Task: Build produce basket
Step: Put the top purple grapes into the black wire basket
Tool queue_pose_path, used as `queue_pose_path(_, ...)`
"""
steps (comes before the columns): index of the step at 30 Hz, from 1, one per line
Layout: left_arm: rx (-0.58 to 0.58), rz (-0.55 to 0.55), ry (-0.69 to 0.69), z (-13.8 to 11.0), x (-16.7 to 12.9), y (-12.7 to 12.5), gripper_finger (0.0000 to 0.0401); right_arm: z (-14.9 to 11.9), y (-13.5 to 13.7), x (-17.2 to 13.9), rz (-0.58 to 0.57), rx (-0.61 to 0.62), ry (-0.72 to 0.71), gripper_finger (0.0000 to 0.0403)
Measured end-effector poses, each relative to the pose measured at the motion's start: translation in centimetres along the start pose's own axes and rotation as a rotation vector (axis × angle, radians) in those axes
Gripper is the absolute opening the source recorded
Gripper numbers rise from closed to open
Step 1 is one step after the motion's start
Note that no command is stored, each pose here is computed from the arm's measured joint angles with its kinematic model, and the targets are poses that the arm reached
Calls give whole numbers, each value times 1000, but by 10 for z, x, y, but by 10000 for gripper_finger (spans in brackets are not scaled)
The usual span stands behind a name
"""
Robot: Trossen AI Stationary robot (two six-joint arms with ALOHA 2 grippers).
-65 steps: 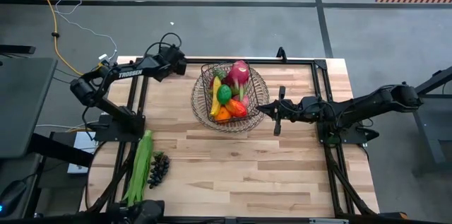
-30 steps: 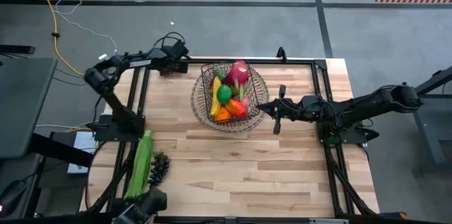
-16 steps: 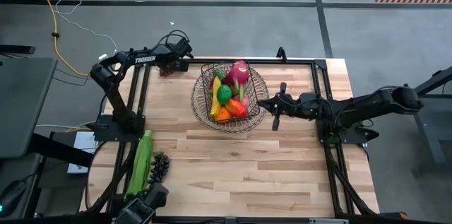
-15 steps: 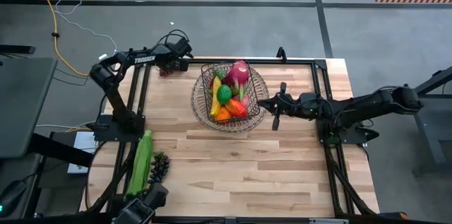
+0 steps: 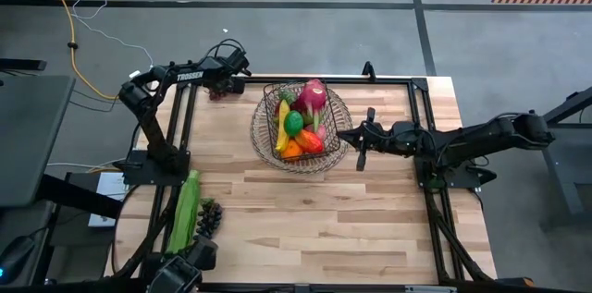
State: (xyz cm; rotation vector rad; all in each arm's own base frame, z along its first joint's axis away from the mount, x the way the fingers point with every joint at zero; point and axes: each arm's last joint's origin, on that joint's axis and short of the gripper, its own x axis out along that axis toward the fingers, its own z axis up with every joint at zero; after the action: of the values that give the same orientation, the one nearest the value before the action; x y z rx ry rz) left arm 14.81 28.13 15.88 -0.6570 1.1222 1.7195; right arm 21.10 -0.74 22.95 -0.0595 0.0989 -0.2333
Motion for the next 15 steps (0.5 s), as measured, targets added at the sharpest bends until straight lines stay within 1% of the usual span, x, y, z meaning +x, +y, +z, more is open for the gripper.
queue_pose_path(4, 1, -22, 13, 1, 2, 2, 156, 0, 0, 0, 0, 0, 0, 0)
queue_pose_path(12, -6, -29, 9, 2, 2, 2, 156, 0, 0, 0, 0, 0, 0, 0)
queue_pose_path(15, -14, -33, 3, 3, 2, 1, 147, 0, 0, 0, 0, 0, 0, 0)
